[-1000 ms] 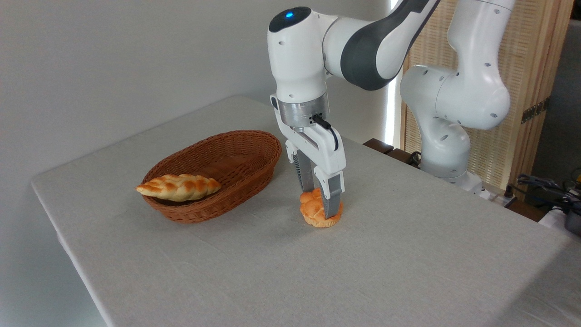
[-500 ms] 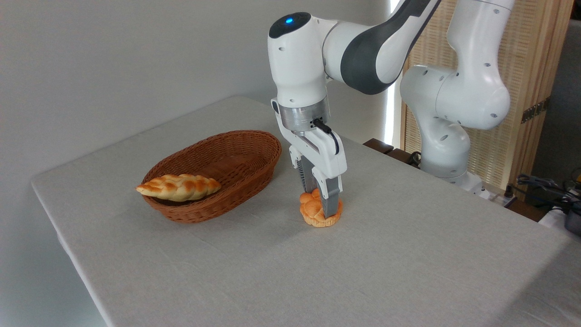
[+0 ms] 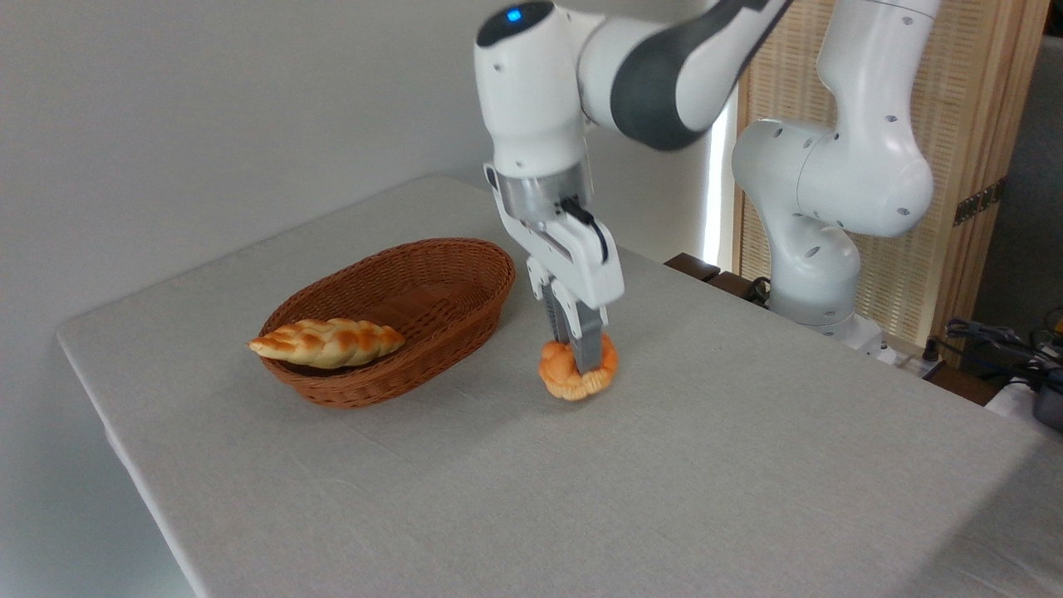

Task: Put bread into the basket
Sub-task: 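Lift the held bun and carry it over the woven basket, then lower the bun into the basket beside the braided roll and release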

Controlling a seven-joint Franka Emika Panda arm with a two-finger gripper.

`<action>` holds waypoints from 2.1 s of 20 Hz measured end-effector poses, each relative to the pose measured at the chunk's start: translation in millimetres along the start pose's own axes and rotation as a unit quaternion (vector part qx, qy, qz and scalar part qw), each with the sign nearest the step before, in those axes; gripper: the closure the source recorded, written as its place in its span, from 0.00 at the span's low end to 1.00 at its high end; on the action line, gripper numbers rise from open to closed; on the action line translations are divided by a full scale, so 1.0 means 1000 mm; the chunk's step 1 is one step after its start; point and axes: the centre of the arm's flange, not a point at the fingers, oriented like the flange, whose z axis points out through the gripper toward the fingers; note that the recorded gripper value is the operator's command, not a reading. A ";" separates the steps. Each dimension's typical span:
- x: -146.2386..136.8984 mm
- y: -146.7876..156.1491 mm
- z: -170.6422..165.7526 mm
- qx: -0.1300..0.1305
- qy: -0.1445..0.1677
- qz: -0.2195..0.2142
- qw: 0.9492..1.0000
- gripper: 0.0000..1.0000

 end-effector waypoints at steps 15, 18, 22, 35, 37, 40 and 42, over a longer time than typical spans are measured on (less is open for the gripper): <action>0.181 0.035 -0.079 -0.041 0.010 -0.041 0.998 0.26; 0.199 0.064 -0.075 -0.040 0.002 -0.037 0.999 0.00; 0.215 0.085 -0.069 -0.039 -0.003 -0.014 0.999 0.00; 0.223 0.066 -0.095 -0.002 0.046 -0.020 0.999 0.00; 0.201 0.028 -0.124 0.025 0.065 -0.043 0.997 0.00; 0.155 -0.035 -0.146 0.046 0.079 -0.054 0.994 0.00; 0.129 -0.072 -0.155 0.051 0.087 -0.079 0.992 0.00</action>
